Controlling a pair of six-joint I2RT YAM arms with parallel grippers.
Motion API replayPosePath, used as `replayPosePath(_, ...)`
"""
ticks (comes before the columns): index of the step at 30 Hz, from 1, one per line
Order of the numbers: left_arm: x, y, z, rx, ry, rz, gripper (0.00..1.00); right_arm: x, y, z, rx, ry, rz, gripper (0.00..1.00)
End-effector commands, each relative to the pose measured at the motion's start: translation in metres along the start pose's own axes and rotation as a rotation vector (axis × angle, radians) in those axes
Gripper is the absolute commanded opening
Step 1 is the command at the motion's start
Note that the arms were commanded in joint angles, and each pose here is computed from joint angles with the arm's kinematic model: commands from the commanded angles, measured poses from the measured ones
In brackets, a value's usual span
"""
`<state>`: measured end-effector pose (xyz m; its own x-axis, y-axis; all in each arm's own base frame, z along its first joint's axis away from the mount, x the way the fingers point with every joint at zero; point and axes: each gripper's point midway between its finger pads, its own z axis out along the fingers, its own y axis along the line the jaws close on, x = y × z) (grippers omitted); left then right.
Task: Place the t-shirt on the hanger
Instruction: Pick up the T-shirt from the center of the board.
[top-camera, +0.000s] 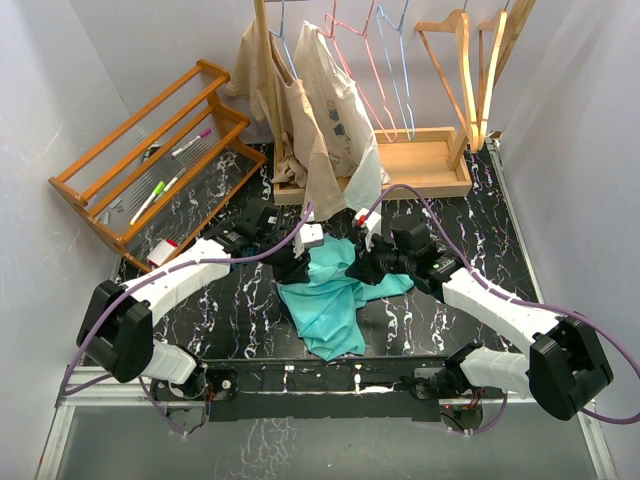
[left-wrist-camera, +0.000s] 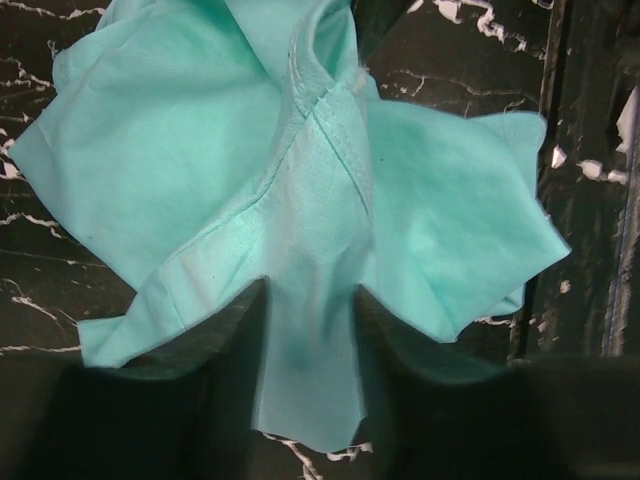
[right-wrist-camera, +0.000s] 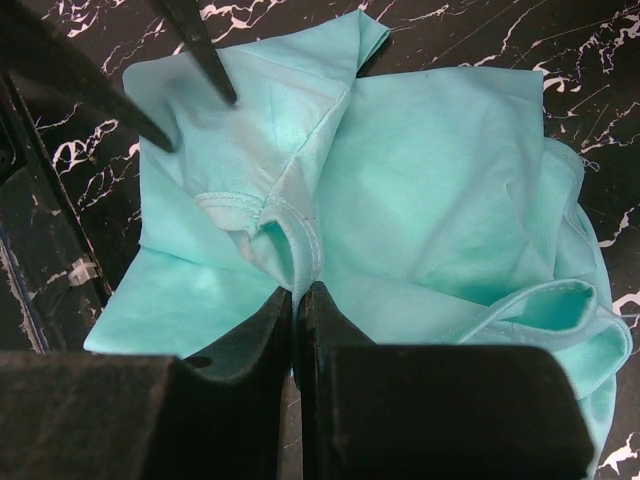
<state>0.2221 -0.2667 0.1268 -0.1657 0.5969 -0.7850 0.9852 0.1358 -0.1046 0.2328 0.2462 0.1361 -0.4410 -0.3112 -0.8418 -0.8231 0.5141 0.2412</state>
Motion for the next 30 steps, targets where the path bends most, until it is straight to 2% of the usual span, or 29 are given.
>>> replayPosePath(1, 0.0, -0.002, 0.004, 0.011, -0.014, -0.019, 0.48, -0.015, 0.002, -0.002, 0.004, -0.064, -0.033, 0.08)
replayPosePath(2, -0.001, -0.003, 0.004, 0.015, -0.02, -0.019, 0.52, -0.014, 0.001, -0.002, 0.005, -0.062, -0.031, 0.08)
replayPosePath(4, 0.001, -0.004, 0.005, 0.023, -0.02, -0.023, 0.52, -0.014, 0.002, -0.002, 0.004, -0.059, -0.03, 0.08)
replayPosePath(7, 0.001, -0.004, 0.004, 0.023, -0.016, -0.019, 0.28, -0.014, 0.001, -0.002, 0.006, -0.061, -0.031, 0.08)
replayPosePath(9, -0.001, -0.003, 0.003, 0.012, -0.015, -0.011, 0.0, -0.015, 0.001, -0.001, 0.008, -0.062, -0.032, 0.08)
replayPosePath(15, -0.019, 0.009, -0.016, -0.061, 0.001, 0.048, 0.0, -0.018, -0.003, 0.0, 0.024, -0.068, -0.035, 0.08)
replayPosePath(19, -0.067, 0.026, -0.054, -0.183, -0.041, 0.124, 0.0, -0.023, -0.012, 0.0, 0.075, -0.078, -0.041, 0.08)
replayPosePath(24, -0.116, 0.026, -0.089, -0.21, -0.078, 0.154, 0.0, -0.024, -0.029, 0.004, 0.151, -0.063, -0.023, 0.08)
replayPosePath(30, -0.124, 0.015, -0.101, -0.196, -0.083, 0.135, 0.0, -0.044, -0.048, 0.003, 0.26, -0.136, -0.005, 0.08)
